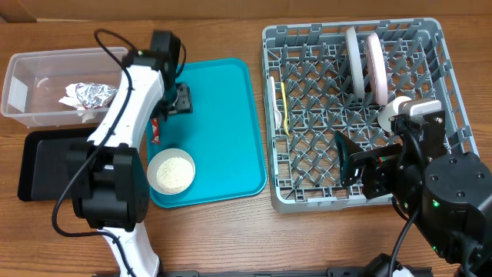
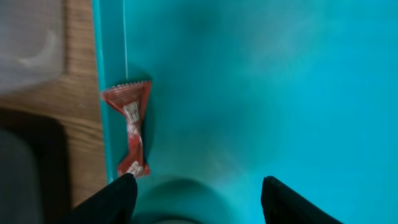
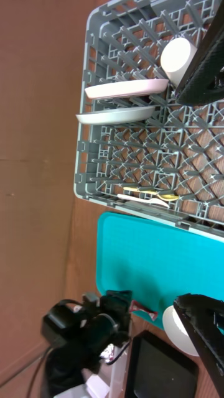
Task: Sort waste into correct bins and load items into the dishwasher rack
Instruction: 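Grasp the small red wrapper on the teal tray with the left gripper, then drop the red wrapper into the clear plastic bin, then grasp the rim of the white rice bowl with the left gripper, then lift the bowl over the black tray and tip it to pour rice, then shake the inverted bowl over the black tray to empty it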
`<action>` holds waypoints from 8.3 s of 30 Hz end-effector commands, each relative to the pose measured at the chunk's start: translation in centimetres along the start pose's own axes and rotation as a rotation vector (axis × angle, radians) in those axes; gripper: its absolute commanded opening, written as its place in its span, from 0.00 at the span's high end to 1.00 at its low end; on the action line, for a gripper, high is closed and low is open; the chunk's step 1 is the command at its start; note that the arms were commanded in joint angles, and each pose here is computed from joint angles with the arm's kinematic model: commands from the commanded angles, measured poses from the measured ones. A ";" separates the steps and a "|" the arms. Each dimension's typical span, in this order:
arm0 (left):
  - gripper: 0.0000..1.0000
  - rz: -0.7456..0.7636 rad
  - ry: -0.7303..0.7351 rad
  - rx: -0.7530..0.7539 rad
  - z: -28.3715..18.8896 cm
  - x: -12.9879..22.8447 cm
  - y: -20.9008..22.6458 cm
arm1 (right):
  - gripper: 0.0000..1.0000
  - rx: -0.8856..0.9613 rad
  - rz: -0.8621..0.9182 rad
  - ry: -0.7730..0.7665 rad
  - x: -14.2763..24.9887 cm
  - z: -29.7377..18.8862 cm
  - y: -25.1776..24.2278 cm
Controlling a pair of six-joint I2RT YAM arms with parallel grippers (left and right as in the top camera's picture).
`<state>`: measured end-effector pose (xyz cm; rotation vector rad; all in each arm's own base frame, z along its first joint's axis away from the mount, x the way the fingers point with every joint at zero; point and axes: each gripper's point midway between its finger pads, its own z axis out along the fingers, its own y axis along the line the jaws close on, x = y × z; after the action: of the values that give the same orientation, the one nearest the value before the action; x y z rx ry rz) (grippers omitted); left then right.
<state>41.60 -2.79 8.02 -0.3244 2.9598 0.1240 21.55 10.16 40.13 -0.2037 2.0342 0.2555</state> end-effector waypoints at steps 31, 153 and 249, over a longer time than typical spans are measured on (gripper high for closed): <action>0.96 -0.112 -0.088 -0.151 5.7 0.8 4.7 | 0.00 0.006 0.007 -0.021 -0.4 -0.4 -0.2; 0.96 0.136 -0.037 0.124 -3.8 12.1 -3.4 | 0.00 0.006 0.007 -0.021 -0.4 -0.4 -0.2; 0.96 -0.125 -0.799 1.115 -8.2 9.8 18.4 | 0.00 0.006 0.007 -0.020 -0.4 -0.4 -0.2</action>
<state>26.88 12.54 16.35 -0.2301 1.8056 -1.0799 21.54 10.16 40.13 -0.2038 2.0345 0.2553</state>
